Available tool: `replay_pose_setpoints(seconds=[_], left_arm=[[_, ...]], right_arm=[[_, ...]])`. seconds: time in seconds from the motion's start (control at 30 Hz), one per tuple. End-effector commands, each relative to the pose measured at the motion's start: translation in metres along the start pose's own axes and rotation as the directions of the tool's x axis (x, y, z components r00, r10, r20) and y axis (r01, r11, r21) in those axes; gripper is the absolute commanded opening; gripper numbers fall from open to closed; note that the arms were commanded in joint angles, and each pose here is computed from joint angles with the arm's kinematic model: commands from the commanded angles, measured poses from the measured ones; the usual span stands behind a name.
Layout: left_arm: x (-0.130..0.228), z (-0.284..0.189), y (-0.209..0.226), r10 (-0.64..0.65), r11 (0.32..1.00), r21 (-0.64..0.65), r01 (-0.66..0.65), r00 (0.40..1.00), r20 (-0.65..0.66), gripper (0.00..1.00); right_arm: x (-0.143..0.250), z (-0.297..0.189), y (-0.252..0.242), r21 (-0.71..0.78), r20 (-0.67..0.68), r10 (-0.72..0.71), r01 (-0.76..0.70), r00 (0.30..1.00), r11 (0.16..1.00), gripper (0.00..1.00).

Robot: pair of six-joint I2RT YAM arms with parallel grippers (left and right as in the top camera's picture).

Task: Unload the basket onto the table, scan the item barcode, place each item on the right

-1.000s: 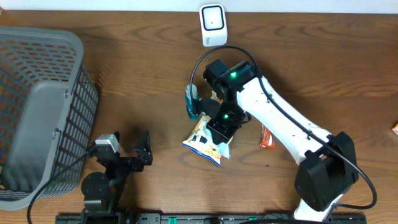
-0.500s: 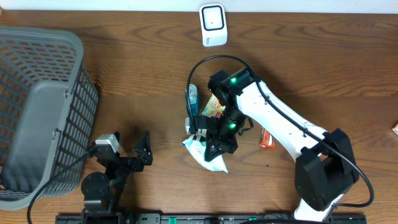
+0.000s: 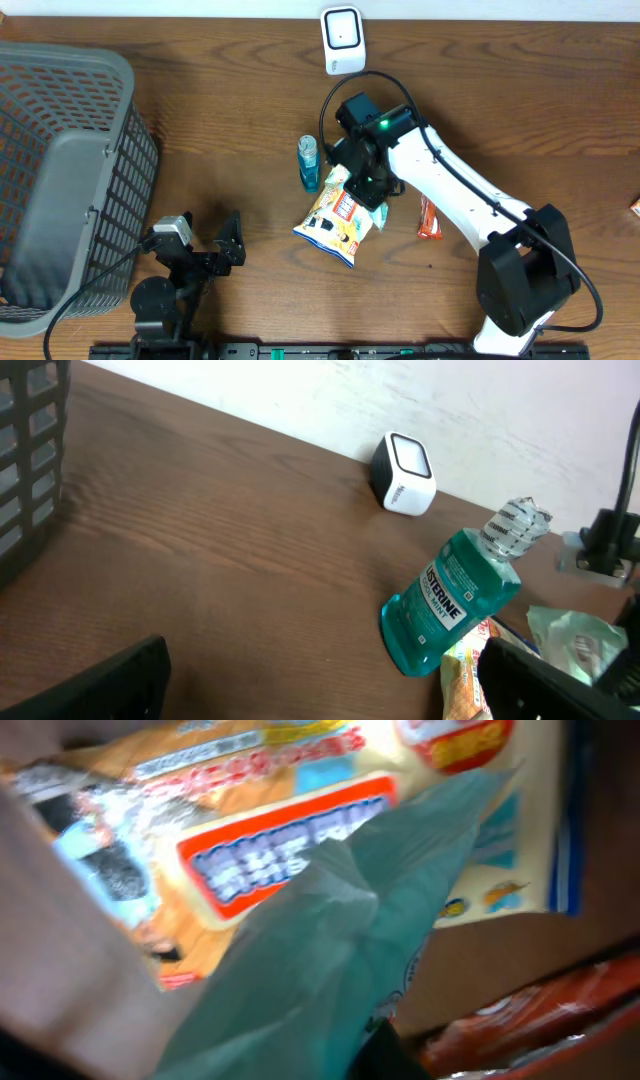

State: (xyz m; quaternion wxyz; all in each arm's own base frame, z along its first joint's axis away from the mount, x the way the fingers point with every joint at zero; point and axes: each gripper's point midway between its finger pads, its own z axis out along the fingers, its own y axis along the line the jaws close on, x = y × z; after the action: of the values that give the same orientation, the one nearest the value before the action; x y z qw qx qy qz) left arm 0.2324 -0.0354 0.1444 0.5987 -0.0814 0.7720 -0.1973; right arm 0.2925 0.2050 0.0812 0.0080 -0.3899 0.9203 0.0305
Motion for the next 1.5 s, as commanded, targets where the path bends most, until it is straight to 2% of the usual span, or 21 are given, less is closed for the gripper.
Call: replay_pose_setpoints(seconds=[0.0,0.07,0.1,0.33,0.4,0.43,0.47,0.53,0.8,0.93,1.13,1.23,1.47], left_arm=[[0.013,0.002,0.003,-0.009,1.0,-0.002,0.008,0.999,-0.04,0.98],[0.013,0.002,0.003,-0.009,1.0,-0.002,0.008,0.999,-0.04,0.98],[0.013,0.002,0.003,-0.008,1.0,-0.001,0.008,0.999,-0.04,0.98],[0.013,0.002,0.003,-0.008,1.0,-0.001,0.008,0.999,-0.04,0.98],[0.013,0.002,0.003,-0.009,1.0,-0.002,0.008,0.999,-0.04,0.98],[0.013,0.002,0.003,-0.009,1.0,-0.002,0.008,0.999,-0.04,0.98],[0.013,0.002,0.003,-0.009,1.0,-0.002,0.008,0.999,-0.04,0.98],[0.013,0.002,0.003,-0.009,1.0,-0.002,0.008,0.999,-0.04,0.98],[0.013,0.002,0.003,-0.009,1.0,-0.002,0.008,0.999,-0.04,0.98],[0.013,0.002,0.003,-0.009,1.0,-0.002,0.008,0.999,-0.04,0.98],[0.013,0.002,0.003,-0.008,1.0,-0.001,0.008,0.999,-0.04,0.98],[0.013,0.002,0.003,-0.009,1.0,-0.002,0.008,0.999,-0.04,0.98],[0.013,0.002,0.003,-0.009,1.0,-0.002,0.008,0.999,-0.04,0.98]], right_arm=[[0.004,0.004,-0.002,0.063,-0.012,0.067,-0.066,0.998,0.996,0.17],[0.004,0.005,-0.001,0.074,-0.015,0.073,-0.072,0.997,0.995,0.46],[0.005,0.005,0.0,0.08,-0.017,0.081,-0.08,0.997,0.994,0.51],[0.004,0.004,-0.003,0.135,-0.002,0.184,-0.182,0.983,0.974,0.53],[0.006,0.002,-0.002,0.136,-0.003,0.208,-0.205,0.978,0.969,0.5],[0.007,0.0,-0.002,0.135,-0.001,0.217,-0.215,0.976,0.967,0.44],[0.008,-0.002,-0.002,0.134,0.004,0.227,-0.226,0.974,0.965,0.33],[0.011,-0.007,0.0,0.13,0.008,0.26,-0.258,0.966,0.957,0.01],[0.053,-0.028,0.034,-0.001,-0.141,0.287,-0.29,0.947,0.957,0.01],[0.065,-0.013,0.037,-0.009,-0.18,0.285,-0.291,0.941,0.957,0.01],[0.078,0.045,0.036,-0.015,-0.17,0.289,-0.295,0.942,0.955,0.01],[0.085,0.069,0.012,0.09,-0.138,0.358,-0.348,0.924,0.933,0.01],[0.084,0.08,-0.005,0.127,-0.117,0.4,-0.385,0.909,0.914,0.01]])
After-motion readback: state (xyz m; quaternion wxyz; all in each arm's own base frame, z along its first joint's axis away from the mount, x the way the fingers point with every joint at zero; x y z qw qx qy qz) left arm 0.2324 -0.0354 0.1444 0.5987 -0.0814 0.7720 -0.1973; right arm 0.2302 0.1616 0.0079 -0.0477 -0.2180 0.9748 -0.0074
